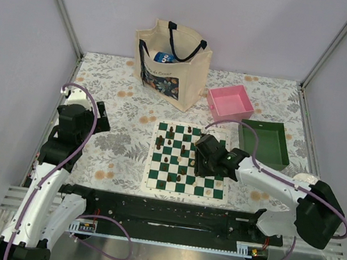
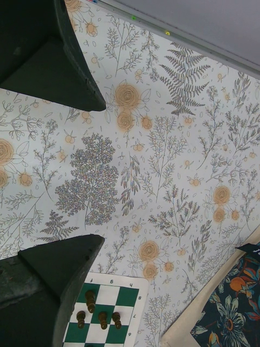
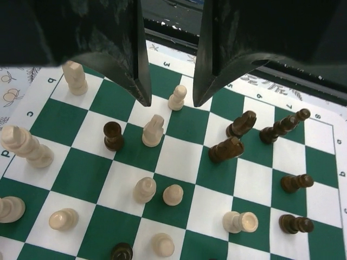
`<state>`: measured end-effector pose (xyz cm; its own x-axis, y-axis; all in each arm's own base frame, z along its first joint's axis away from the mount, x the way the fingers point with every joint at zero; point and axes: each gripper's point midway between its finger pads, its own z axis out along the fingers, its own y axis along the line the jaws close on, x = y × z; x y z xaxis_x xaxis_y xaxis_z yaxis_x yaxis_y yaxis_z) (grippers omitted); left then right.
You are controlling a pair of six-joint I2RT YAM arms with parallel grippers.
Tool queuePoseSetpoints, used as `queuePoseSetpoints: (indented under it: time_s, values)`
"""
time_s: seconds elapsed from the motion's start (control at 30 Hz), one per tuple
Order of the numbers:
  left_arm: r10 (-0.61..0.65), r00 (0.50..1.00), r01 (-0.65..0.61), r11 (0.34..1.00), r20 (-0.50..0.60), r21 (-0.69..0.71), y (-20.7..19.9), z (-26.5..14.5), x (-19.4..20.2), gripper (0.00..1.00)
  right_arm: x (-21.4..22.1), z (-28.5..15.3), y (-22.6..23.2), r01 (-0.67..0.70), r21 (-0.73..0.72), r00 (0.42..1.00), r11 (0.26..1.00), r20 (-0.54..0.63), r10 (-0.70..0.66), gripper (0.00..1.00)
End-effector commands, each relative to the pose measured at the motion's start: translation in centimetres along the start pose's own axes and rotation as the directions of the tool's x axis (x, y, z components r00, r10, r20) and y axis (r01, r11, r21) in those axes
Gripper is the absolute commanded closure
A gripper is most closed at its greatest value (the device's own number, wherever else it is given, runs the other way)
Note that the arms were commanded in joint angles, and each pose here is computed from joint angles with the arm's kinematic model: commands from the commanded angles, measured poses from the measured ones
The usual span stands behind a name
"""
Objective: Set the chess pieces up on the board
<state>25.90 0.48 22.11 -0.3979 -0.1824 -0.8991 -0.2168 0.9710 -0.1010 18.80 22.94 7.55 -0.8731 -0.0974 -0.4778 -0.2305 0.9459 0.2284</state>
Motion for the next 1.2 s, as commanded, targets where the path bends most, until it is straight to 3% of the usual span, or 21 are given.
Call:
queuePoseSetpoints:
  time_s: [0.0, 0.9, 1.17]
  values:
    - [-0.017, 0.999, 0.017, 1.0, 0.046, 0.01, -0.1, -0.4, -1.4, 0.01, -1.8, 0.5, 0.4, -0.009, 0.043, 0.999, 0.999, 0.046, 0.007, 0.55]
    - [-0.02, 0.998, 0.02, 1.0, 0.058, 0.005, 0.0, -0.7, -1.6, 0.01, -1.0, 3.2, -0.6, 0.032, 0.146, 0.999, 0.989, -0.026, -0.029, 0.62]
    - [-0.019, 0.998, 0.019, 1.0, 0.056, 0.004, 0.0, -0.6, -1.5, 0.01, -1.6, 2.4, -0.2, 0.048, 0.124, 0.999, 0.991, -0.011, -0.047, 0.78]
